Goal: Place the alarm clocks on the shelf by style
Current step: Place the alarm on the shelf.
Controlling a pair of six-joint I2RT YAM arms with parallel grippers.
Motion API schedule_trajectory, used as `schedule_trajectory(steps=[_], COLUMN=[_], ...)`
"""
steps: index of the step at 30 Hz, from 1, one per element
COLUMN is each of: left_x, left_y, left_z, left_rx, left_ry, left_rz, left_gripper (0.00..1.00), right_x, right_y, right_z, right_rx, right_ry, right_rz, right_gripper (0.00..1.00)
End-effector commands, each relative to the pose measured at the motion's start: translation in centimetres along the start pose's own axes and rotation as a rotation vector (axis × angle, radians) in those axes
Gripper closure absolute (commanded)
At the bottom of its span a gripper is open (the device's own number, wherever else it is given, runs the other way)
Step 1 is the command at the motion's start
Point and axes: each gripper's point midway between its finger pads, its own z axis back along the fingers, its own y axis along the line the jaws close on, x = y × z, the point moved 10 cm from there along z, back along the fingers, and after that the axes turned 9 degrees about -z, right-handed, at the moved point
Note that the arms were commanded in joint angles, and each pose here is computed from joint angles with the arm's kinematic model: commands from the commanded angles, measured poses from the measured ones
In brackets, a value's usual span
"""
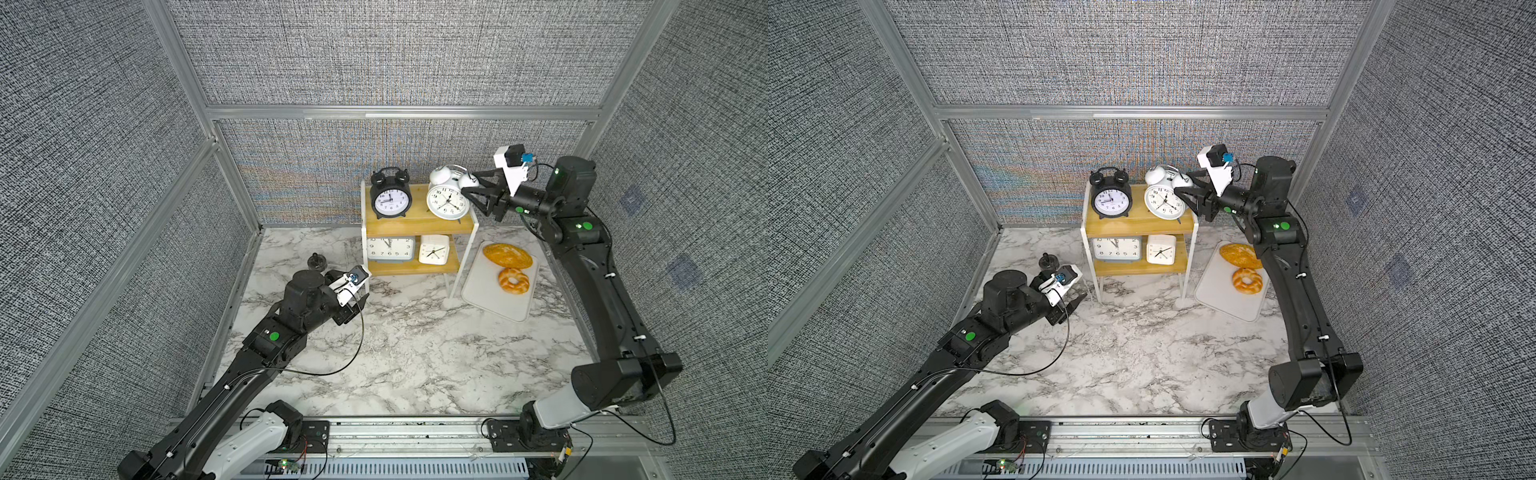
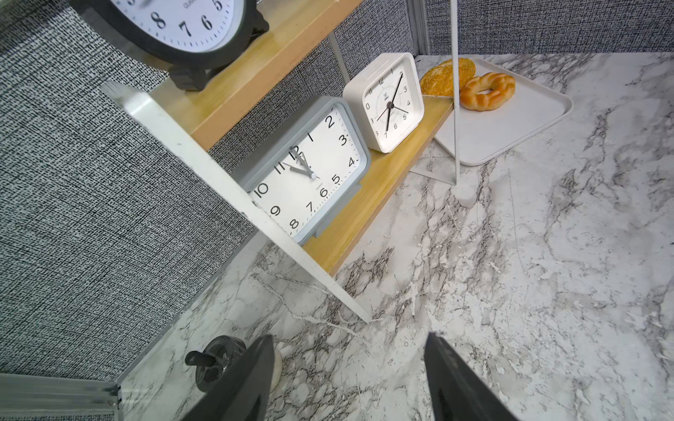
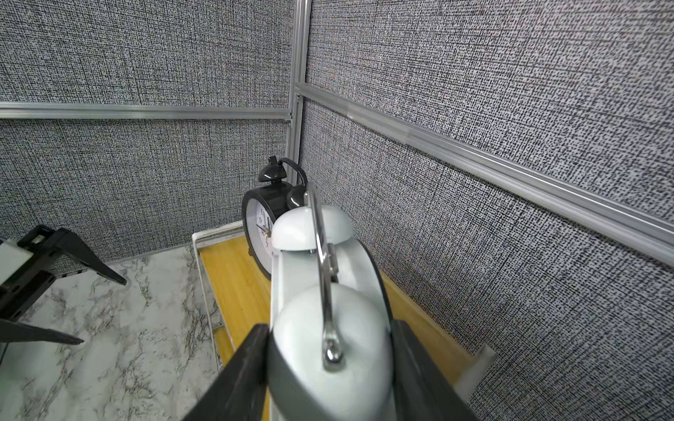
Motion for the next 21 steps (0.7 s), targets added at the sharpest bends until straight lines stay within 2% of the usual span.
schedule_trajectory(steps=[1,21], left_x=[0.1,0.1], left_y=[0.0,0.1], left_z=[0.0,-0.1], left_rx=[-0.003,-0.005], left_ry=[-0.007,-0.005], left_rz=[-0.008,-0.017], left_gripper=[0.29,0.29], right_x=[0.3,-0.2], right_y=[-0.2,-2.4], right_z=[-0.4,-2.3], right_rx=[0.037,0.087], right_ry=[-0.012,0.038], right_rz=[0.038,-0.02], right_gripper=[0.57,0.57])
